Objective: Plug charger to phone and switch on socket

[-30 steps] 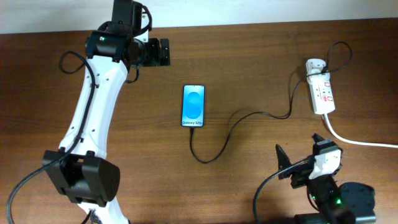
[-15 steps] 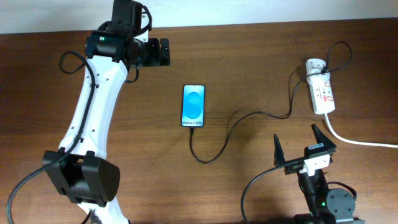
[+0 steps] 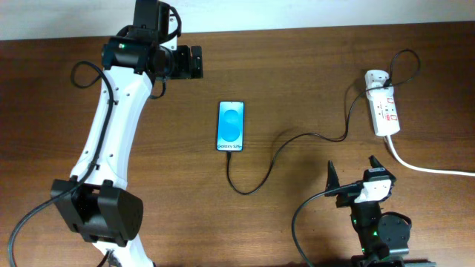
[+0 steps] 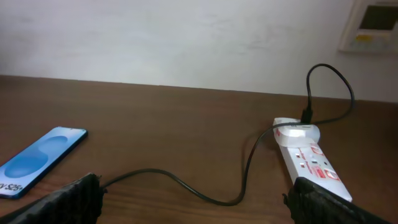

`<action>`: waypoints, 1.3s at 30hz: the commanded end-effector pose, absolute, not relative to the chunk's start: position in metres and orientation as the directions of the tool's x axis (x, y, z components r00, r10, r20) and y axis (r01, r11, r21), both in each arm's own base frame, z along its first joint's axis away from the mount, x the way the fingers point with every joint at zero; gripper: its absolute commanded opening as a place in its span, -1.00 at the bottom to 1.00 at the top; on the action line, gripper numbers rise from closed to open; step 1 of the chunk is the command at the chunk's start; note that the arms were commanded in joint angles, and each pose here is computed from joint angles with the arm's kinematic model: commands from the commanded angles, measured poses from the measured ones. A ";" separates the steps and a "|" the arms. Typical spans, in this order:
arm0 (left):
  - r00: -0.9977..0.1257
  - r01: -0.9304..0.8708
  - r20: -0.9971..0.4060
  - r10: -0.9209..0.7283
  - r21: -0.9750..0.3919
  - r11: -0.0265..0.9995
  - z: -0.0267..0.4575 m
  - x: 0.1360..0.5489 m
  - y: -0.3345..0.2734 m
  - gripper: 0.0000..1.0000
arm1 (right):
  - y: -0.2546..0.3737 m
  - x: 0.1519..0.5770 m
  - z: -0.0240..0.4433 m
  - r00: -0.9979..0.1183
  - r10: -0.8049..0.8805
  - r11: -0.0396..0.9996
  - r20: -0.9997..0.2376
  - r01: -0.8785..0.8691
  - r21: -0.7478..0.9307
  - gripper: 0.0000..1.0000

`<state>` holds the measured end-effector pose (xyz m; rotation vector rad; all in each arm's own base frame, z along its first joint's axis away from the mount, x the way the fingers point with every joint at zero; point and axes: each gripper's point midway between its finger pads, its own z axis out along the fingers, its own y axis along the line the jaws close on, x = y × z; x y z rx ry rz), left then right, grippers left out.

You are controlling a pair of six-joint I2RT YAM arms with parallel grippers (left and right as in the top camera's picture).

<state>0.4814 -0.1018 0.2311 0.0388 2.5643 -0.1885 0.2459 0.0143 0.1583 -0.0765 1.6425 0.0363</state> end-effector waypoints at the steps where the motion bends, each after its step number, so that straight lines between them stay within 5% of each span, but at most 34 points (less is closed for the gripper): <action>1: -0.846 0.069 -0.533 -0.004 -0.117 0.991 0.226 0.482 -0.102 0.99 | 0.010 0.246 0.155 -0.079 0.002 0.999 -0.997 -0.046 0.005 0.97; 31: -0.848 0.068 -0.530 -0.002 -0.114 0.991 0.226 0.481 -0.102 0.99 | 0.011 0.246 0.156 -0.076 -0.027 0.998 -0.997 -0.052 -0.024 0.97; 39: -0.825 0.035 -0.564 0.033 0.009 0.999 0.230 0.429 -0.083 0.99 | 0.011 0.246 0.156 -0.076 -0.027 0.998 -0.997 -0.052 -0.024 0.97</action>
